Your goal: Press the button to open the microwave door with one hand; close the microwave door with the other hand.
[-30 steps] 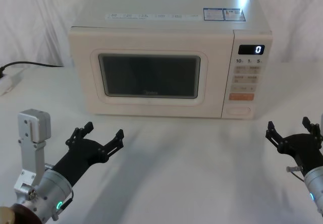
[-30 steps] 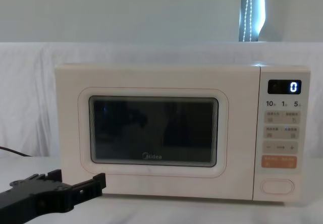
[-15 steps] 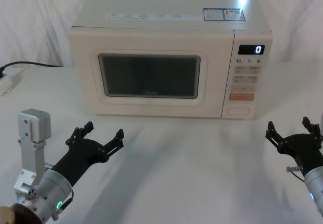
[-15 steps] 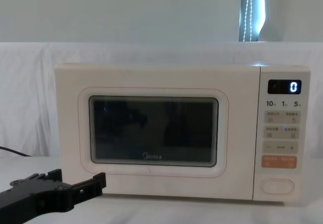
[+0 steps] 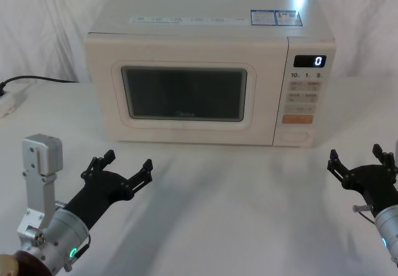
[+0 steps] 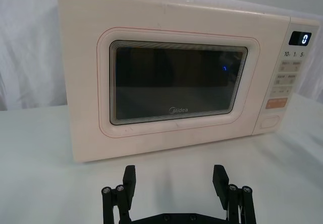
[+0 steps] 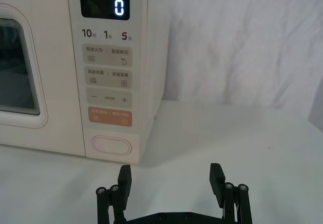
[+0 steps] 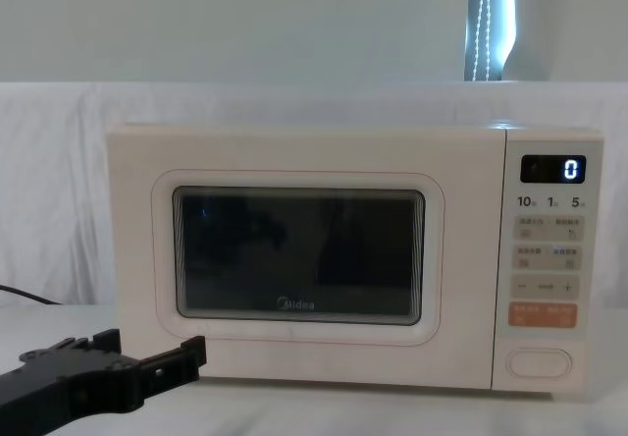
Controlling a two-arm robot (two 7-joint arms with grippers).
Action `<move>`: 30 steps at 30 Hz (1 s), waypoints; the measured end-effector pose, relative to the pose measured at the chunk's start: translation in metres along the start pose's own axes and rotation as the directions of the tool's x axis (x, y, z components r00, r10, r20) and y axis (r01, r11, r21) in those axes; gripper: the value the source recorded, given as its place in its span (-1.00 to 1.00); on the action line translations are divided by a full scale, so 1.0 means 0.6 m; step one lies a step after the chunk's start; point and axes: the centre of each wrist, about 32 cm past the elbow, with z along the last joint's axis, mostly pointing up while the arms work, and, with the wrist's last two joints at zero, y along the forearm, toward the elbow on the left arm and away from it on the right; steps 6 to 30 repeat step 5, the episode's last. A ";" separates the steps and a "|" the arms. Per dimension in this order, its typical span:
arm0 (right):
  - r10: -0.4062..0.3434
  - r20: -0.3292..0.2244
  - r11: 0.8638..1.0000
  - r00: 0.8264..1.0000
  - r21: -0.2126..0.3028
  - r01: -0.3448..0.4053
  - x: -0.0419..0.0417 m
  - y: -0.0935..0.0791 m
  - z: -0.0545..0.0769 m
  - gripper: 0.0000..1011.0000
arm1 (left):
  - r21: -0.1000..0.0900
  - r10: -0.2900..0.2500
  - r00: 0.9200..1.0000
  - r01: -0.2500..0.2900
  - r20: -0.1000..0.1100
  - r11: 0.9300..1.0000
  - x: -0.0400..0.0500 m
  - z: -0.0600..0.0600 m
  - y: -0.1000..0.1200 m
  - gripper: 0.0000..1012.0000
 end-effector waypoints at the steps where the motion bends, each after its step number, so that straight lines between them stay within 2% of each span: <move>1: 0.000 0.000 1.000 1.000 0.000 0.000 0.000 0.000 0.000 0.98 | 0.000 0.000 1.000 0.000 0.000 1.000 0.000 0.000 0.000 0.98; 30: 0.000 0.000 1.000 1.000 0.000 0.000 0.000 0.000 0.000 0.98 | 0.000 0.000 1.000 0.000 0.000 1.000 0.000 0.000 0.000 0.98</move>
